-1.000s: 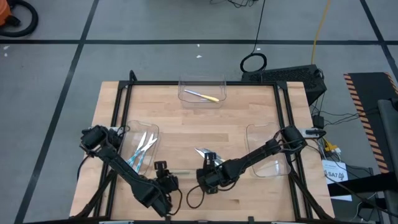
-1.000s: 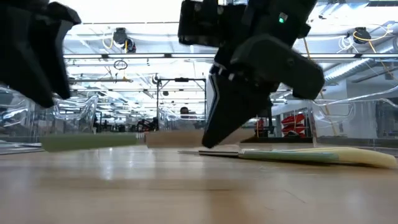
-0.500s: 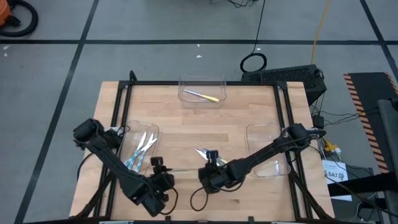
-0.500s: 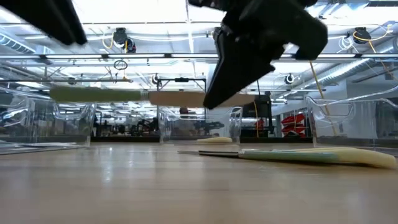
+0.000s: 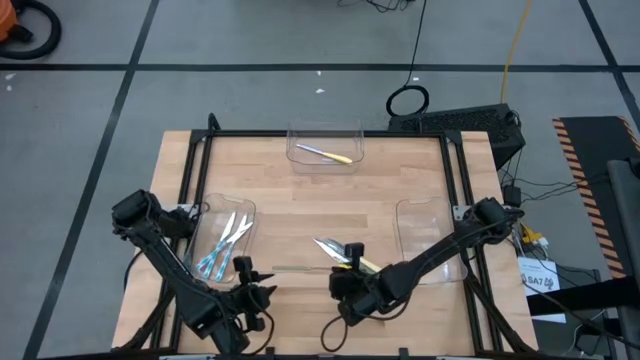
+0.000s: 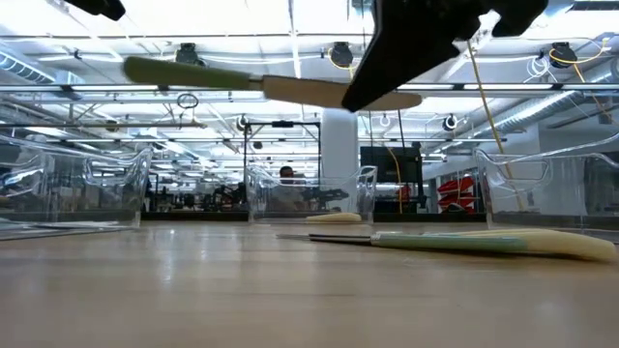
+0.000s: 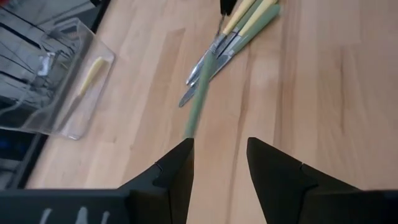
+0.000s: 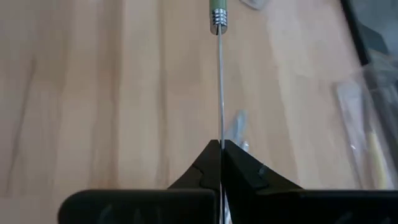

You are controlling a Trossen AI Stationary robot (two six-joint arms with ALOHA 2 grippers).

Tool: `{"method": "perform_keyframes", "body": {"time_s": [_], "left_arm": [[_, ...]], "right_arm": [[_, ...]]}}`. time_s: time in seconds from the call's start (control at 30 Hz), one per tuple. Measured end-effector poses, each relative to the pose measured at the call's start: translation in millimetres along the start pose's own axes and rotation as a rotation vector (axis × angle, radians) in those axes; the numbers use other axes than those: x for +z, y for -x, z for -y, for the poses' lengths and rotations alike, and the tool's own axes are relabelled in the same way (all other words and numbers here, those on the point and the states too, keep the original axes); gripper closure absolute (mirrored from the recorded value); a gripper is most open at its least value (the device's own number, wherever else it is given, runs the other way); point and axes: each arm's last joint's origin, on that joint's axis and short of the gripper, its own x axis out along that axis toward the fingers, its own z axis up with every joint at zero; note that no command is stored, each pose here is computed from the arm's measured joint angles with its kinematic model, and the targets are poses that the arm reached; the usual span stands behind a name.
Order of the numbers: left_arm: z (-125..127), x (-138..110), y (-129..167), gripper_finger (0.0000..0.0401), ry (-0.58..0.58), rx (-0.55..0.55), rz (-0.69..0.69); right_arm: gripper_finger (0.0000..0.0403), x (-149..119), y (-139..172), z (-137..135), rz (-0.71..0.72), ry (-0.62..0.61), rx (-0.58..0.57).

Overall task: Sort silverware by color (type)
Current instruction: Put the left green knife into the bottom right transparent bin

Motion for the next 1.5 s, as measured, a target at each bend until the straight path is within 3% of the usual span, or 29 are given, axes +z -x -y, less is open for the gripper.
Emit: {"method": "perform_keyframes", "body": {"time_s": [0.47, 0.83, 1.5], "left_arm": [[-2.9, 0.4, -1.3, 0.0244, -0.047, 0.045, 0.023], [-4.5, 1.4, -1.4, 0.0244, -0.047, 0.089, 0.065], [-2.2, 4.4, -5.2, 0.0245, -0.098, 0.03, 0.024]], "right_arm": [[0.0403, -6.0, 16.4, 5.9, -0.012, -0.101, -0.068], [0.0403, -6.3, 20.7, 0.5, -0.01, -0.046, -0.022], [0.0403, 8.3, 27.8, -12.4, 0.145, 0.064, 0.038]]}}
